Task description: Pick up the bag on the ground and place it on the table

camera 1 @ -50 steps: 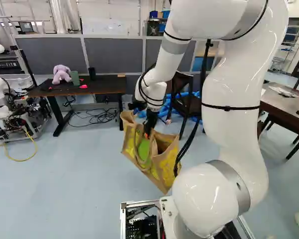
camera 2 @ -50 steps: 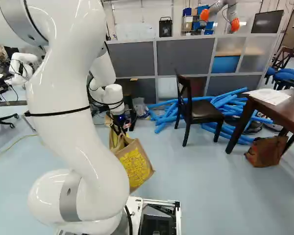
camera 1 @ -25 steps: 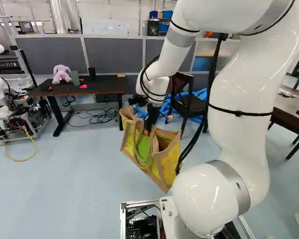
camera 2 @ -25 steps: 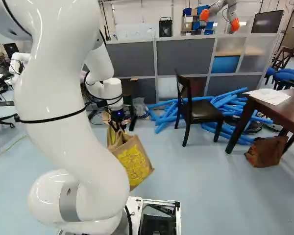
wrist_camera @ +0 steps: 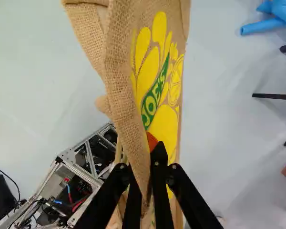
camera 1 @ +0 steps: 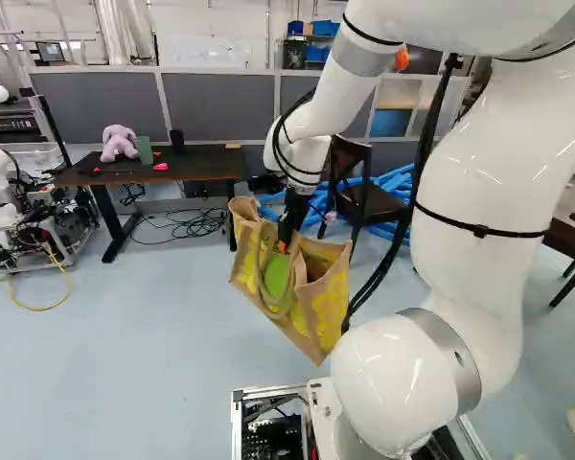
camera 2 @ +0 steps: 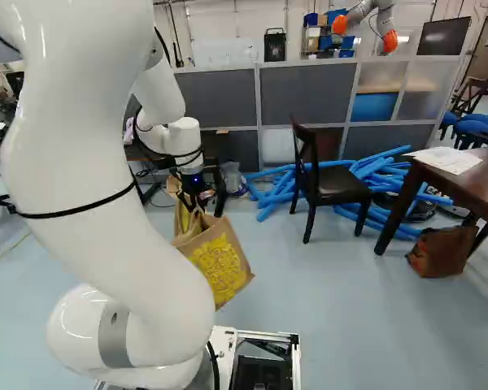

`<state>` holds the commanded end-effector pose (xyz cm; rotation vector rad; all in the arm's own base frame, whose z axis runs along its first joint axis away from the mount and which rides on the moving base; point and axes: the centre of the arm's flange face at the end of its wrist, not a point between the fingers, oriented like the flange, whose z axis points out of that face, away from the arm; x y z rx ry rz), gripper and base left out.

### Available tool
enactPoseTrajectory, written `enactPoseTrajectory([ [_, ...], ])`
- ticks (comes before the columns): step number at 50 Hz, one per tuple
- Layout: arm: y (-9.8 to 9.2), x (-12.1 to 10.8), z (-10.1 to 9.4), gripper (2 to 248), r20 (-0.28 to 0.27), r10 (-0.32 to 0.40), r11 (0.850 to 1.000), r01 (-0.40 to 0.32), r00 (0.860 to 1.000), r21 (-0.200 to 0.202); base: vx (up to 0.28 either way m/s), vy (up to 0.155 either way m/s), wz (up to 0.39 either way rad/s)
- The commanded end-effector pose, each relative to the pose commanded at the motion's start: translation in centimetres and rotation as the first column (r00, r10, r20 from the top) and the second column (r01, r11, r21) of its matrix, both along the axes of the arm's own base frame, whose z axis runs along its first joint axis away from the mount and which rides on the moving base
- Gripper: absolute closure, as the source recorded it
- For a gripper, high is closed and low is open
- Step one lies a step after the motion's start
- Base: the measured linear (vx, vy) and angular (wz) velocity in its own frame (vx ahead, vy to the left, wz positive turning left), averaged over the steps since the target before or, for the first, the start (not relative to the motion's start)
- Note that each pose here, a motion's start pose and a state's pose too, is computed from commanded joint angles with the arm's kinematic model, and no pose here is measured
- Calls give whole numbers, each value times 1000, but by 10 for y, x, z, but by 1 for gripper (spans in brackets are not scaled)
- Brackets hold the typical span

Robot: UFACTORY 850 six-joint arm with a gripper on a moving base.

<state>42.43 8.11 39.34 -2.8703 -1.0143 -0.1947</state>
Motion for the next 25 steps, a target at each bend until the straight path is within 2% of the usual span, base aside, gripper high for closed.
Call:
enactPoseTrajectory([
  [25,-4,-4,36,225,59,27,1000,-27,998,-8,0,0,0],
])
